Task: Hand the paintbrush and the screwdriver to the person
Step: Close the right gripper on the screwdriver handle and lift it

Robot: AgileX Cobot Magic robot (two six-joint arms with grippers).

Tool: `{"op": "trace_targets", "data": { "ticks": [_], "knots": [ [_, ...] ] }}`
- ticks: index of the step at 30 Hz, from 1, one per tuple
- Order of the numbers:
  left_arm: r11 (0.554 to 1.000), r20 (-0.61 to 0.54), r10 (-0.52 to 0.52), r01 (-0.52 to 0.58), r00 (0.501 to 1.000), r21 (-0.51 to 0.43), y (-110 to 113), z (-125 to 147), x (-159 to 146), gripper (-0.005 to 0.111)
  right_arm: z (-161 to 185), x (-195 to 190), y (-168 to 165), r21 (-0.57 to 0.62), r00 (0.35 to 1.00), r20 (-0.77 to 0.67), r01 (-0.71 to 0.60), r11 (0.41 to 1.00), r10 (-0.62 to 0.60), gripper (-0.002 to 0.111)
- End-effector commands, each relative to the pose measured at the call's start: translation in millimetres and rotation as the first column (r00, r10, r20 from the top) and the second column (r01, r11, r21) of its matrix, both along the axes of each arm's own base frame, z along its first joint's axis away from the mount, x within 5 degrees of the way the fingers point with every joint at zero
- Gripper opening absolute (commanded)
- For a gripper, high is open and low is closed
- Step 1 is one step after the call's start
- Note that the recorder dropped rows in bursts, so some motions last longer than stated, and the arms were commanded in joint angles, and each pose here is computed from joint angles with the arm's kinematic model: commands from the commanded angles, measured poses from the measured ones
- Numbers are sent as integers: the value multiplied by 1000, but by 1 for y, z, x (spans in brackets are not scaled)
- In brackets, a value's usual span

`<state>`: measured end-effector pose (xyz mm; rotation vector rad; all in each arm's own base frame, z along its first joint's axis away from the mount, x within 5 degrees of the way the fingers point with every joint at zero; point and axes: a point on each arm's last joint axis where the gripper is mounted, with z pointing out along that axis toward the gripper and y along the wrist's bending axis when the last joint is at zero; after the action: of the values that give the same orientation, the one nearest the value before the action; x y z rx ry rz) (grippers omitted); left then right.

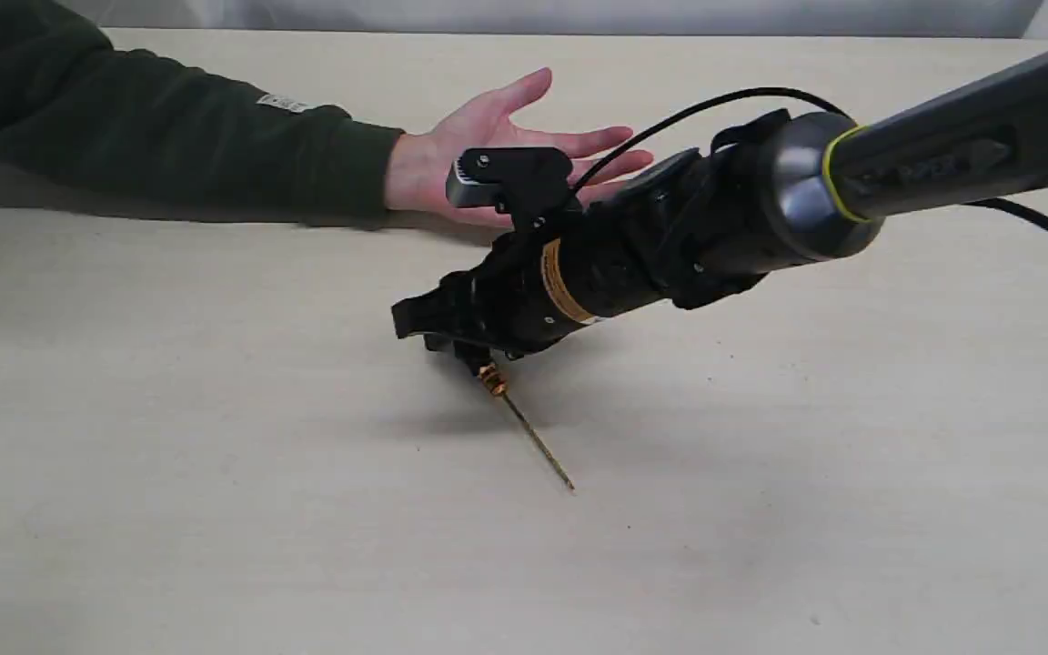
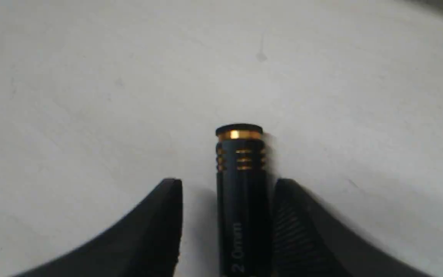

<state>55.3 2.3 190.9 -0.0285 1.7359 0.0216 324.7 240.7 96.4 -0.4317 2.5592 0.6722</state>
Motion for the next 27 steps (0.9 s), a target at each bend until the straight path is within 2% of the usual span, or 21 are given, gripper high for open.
{"op": "trace_targets", "data": {
  "ticks": [1, 9, 14, 27],
  "knots": [
    [1000, 4, -2, 2, 1000, -4, 0, 0, 0, 0, -12, -4, -1, -21, 1000, -29, -10, 1000, 9, 41],
    [1000, 4, -2, 2, 1000, -4, 0, 0, 0, 0, -20, -14, -7, -44, 998, -59, -24, 999, 21, 41],
    [1000, 1, -2, 2, 1000, -6, 0, 0, 0, 0, -22, -21, -5, -12, 992, -103, -69, 998, 67, 41],
    [1000, 3, -2, 2, 1000, -6, 0, 0, 0, 0, -32, -31, -14, -53, 990, -133, -63, 997, 56, 39]
  ]
}}
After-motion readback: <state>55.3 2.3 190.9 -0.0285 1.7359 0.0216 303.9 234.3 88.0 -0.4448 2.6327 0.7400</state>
